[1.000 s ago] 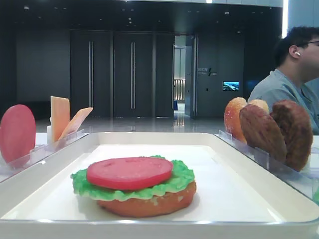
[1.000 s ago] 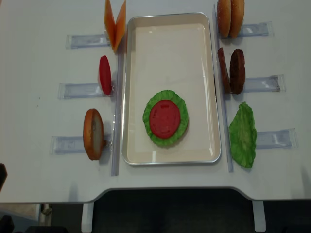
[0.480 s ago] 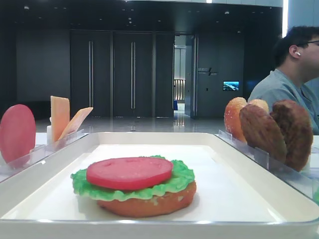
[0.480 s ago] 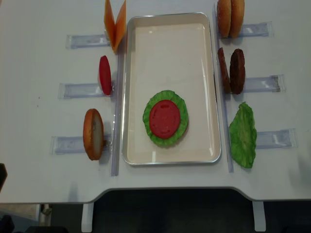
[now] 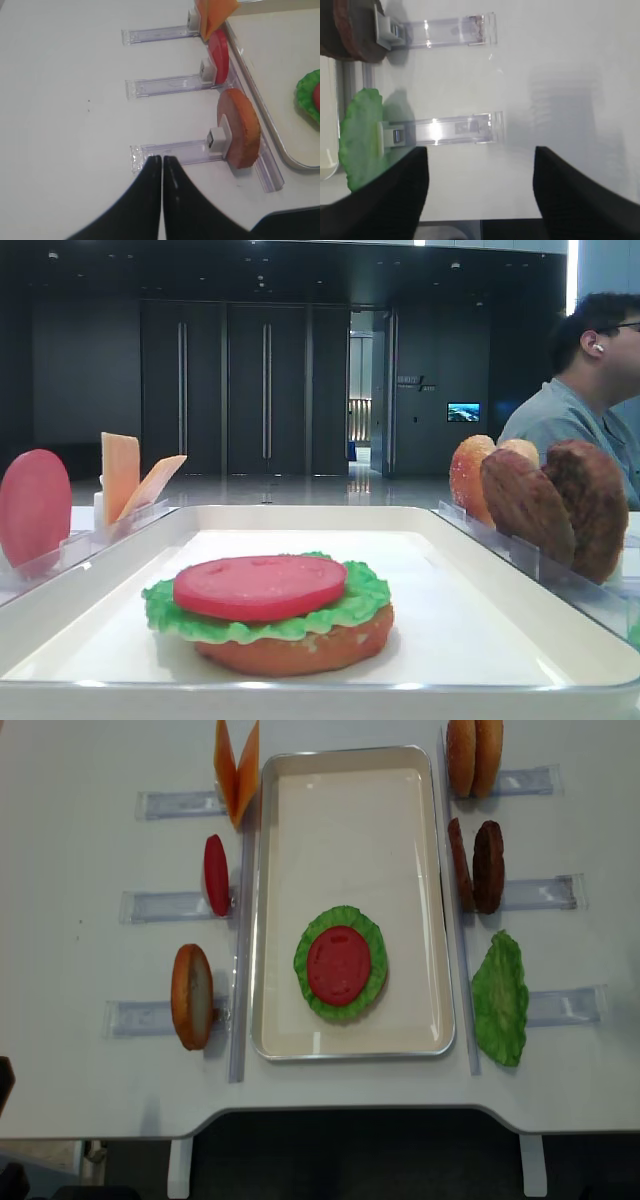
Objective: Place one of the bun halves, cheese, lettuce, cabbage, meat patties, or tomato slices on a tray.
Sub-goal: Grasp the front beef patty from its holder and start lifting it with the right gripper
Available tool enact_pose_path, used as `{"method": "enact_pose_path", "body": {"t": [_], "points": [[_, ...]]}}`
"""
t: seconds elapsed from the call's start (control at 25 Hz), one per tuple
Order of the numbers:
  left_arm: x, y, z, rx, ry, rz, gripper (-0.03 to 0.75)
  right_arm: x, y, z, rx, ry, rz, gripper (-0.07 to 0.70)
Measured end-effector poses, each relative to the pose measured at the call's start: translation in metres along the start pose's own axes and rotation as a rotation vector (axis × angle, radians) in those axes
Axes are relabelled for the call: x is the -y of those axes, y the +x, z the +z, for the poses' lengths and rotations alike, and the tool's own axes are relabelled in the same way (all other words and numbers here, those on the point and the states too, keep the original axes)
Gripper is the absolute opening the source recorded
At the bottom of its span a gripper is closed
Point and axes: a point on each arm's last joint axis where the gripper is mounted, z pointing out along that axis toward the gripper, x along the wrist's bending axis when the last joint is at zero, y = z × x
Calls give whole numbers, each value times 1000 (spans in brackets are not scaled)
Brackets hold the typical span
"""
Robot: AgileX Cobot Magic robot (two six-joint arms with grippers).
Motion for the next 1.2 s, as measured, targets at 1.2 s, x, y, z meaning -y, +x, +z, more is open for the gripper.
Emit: {"method": "enact_pose_path", "body": {"t": [1.2], "points": [[0, 0, 0, 0, -1, 0, 0, -99, -12, 24, 27, -11, -63, 434]]}}
